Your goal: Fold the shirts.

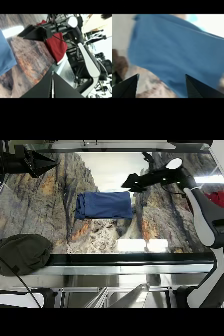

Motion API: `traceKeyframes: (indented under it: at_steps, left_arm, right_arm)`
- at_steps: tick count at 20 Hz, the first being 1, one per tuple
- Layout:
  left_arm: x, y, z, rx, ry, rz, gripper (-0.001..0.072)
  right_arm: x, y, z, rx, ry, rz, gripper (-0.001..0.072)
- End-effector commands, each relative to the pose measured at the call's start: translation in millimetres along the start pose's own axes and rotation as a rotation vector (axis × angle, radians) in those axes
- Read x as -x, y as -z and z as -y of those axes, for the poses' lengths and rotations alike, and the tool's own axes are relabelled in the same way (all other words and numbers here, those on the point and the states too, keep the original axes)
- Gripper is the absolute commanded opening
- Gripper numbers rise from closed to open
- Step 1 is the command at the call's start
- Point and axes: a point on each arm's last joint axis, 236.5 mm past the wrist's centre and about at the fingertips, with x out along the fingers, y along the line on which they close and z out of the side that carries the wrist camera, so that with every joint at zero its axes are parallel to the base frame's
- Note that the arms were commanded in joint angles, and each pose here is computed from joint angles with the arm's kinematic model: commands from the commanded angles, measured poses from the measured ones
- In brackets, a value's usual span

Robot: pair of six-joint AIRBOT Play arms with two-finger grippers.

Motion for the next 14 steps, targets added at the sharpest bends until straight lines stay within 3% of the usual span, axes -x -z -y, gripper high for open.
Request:
traceKeyframes:
  at_steps: [1,6,10,11,12,14]
  left_arm:
    - [0,1,0,-0.002,-0.001,-0.002,0.0007]
    - [0,1,0,-0.010,-0.001,-0.004,0.0007]
    - [0,2,1,-0.013,0.001,-0.007,0.0007]
    - [0,2,1,-0.013,0.001,-0.007,0.0007]
    - [0,2,1,-0.013,0.001,-0.007,0.0007]
    - [0,2,1,-0.013,0.001,-0.007,0.0007]
  right_arm:
    - [13,18,69,-0.131,0.120,-0.067,0.0631]
    - [-29,44,96,-0.195,0.107,-0.156,0.0630]
    - [-67,58,72,-0.166,0.019,-0.202,0.0628]
    - [-76,60,65,-0.152,0.010,-0.205,0.0577]
    - [-84,62,60,-0.140,0.012,-0.207,0.0476]
    - [-94,63,51,-0.122,0.012,-0.206,0.0441]
